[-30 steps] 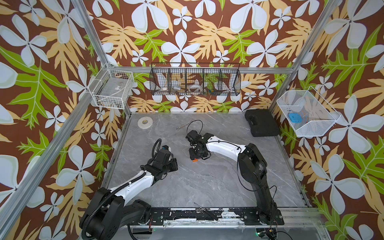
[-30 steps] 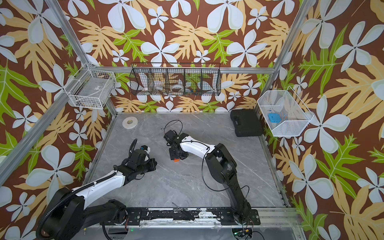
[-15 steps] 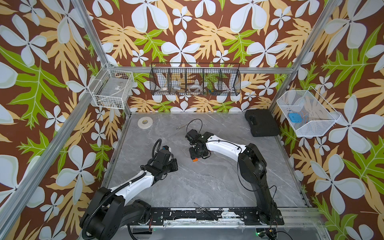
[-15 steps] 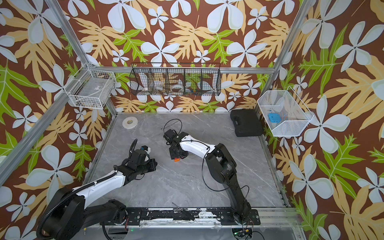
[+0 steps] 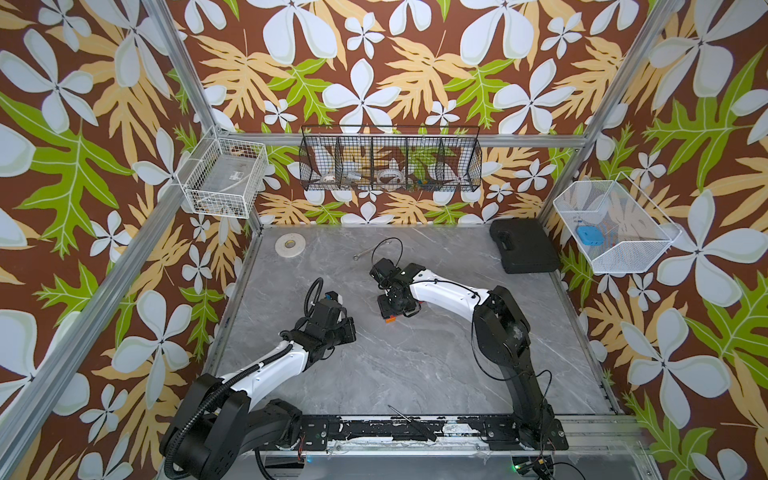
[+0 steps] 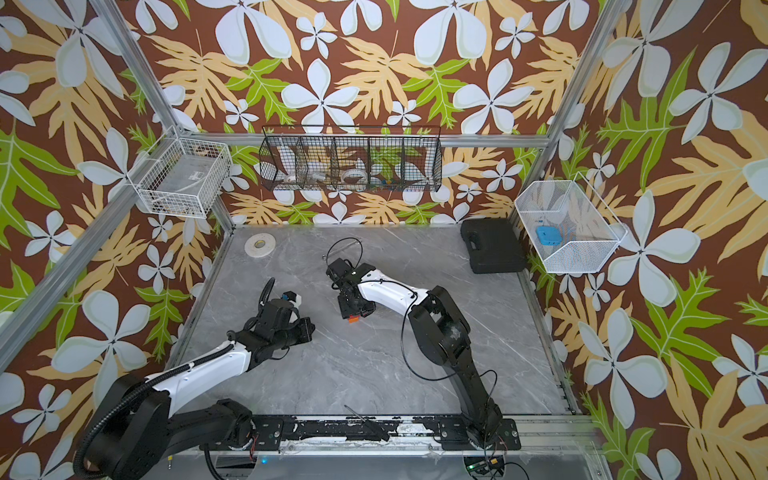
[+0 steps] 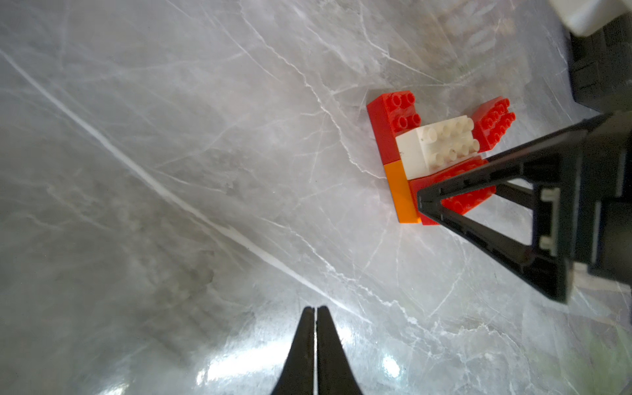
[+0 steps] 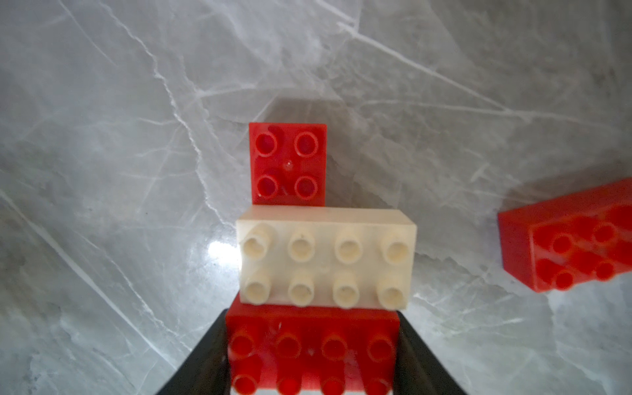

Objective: Assemble a rectangle with lego
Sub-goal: Assemble the lego brick with the lego brick.

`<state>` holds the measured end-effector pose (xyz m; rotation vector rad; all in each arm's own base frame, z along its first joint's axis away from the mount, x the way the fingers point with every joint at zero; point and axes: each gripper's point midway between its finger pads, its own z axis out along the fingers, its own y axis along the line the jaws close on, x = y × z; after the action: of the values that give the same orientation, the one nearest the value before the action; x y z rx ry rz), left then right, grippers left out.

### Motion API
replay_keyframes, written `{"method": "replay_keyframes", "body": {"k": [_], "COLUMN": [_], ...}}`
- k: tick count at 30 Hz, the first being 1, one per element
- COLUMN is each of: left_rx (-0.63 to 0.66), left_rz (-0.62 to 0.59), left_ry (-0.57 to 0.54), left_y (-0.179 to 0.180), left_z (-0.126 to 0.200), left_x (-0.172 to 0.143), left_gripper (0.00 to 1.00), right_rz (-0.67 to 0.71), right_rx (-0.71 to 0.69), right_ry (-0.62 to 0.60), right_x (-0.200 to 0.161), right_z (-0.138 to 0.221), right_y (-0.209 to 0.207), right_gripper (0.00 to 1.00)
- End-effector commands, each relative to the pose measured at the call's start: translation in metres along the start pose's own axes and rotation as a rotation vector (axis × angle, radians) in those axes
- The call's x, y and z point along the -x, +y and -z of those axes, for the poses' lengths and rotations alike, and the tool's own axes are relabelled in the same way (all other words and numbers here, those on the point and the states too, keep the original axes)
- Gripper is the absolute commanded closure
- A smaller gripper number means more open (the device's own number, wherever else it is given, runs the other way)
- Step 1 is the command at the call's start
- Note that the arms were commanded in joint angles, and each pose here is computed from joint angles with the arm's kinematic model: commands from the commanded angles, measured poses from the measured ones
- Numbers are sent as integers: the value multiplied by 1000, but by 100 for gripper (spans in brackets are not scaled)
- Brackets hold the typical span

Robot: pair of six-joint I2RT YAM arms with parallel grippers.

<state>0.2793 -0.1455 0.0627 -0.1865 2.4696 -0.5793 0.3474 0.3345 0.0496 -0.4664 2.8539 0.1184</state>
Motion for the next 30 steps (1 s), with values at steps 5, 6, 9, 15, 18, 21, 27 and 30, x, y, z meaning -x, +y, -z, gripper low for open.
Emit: {"method": "replay_keyframes", "body": {"k": [5, 6, 9, 15, 18, 21, 27, 30], "left_rx": [-12, -11, -15, -14, -14, -13, -11, -10], "left_rz": [-6, -6, -5, -6, -7, -6, -5, -4], "left_ry": [-6, -5, -6, -4, -6, -5, -5, -5], "left_y": [-2, -2, -3, -2, -2, -2, -1, -1], "left_z": [0, 0, 0, 0, 0, 0, 0, 0], "left_x": [1, 1, 1, 1, 1, 0, 0, 0], "left_gripper": [92, 92, 92, 92, 92, 92, 92, 92], "right_rz": [24, 24, 27, 27, 27, 37, 48, 49], "right_rx": [-36, -32, -28, -26, -26, -31, -41, -42], "right_ry": [7, 9, 14, 24, 28, 26, 38, 49], "right_x": [1, 1, 1, 0, -1, 1, 0, -3], "right_z": [3, 2, 0, -4, -7, -7, -10, -13], "right_y": [-8, -7, -7, -5, -6, -6, -7, -8], "right_gripper": [57, 57, 57, 58, 58, 58, 58, 60]}}
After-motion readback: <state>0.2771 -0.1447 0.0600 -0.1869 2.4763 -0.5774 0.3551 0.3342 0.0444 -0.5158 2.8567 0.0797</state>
